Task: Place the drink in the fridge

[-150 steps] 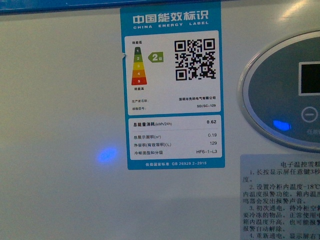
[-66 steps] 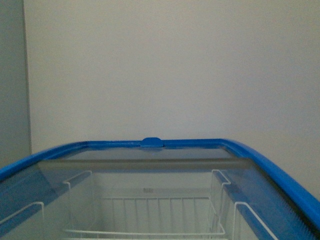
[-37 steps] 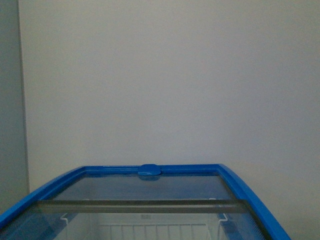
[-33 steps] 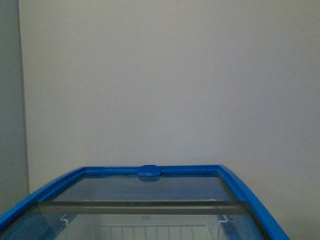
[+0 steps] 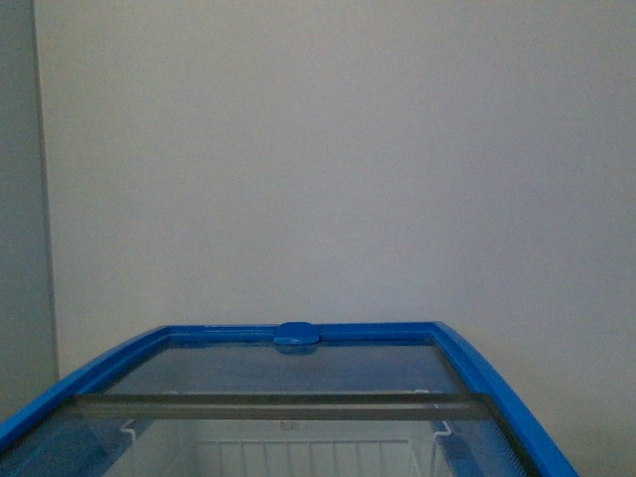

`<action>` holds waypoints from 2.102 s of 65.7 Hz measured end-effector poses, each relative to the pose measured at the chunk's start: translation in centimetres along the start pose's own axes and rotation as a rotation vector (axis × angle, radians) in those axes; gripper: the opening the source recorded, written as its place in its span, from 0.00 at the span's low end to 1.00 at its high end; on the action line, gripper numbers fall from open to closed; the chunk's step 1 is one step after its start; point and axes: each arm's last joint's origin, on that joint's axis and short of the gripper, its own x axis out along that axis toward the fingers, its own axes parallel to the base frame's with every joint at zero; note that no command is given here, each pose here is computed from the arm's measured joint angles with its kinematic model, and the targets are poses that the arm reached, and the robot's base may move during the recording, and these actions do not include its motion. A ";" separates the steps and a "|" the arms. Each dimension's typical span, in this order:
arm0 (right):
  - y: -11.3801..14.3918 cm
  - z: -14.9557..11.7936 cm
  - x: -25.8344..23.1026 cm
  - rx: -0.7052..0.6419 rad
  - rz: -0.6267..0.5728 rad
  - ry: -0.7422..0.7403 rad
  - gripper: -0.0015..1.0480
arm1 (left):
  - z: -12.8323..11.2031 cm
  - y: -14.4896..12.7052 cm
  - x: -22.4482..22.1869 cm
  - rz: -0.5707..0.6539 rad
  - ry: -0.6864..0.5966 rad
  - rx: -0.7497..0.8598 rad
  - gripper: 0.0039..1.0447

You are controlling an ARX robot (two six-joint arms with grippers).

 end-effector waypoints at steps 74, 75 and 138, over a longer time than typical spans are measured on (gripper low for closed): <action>0.0 0.0 0.0 0.000 0.000 0.000 0.35 | -1.9 -2.1 10.4 -0.639 -0.119 0.605 0.92; 0.0 0.0 0.0 0.000 -0.001 0.000 0.35 | -1.8 -2.1 10.7 -0.637 -0.124 0.609 0.92; 0.0 0.0 0.0 0.000 0.000 0.000 0.35 | 6.8 4.7 13.6 0.082 0.070 -0.036 0.93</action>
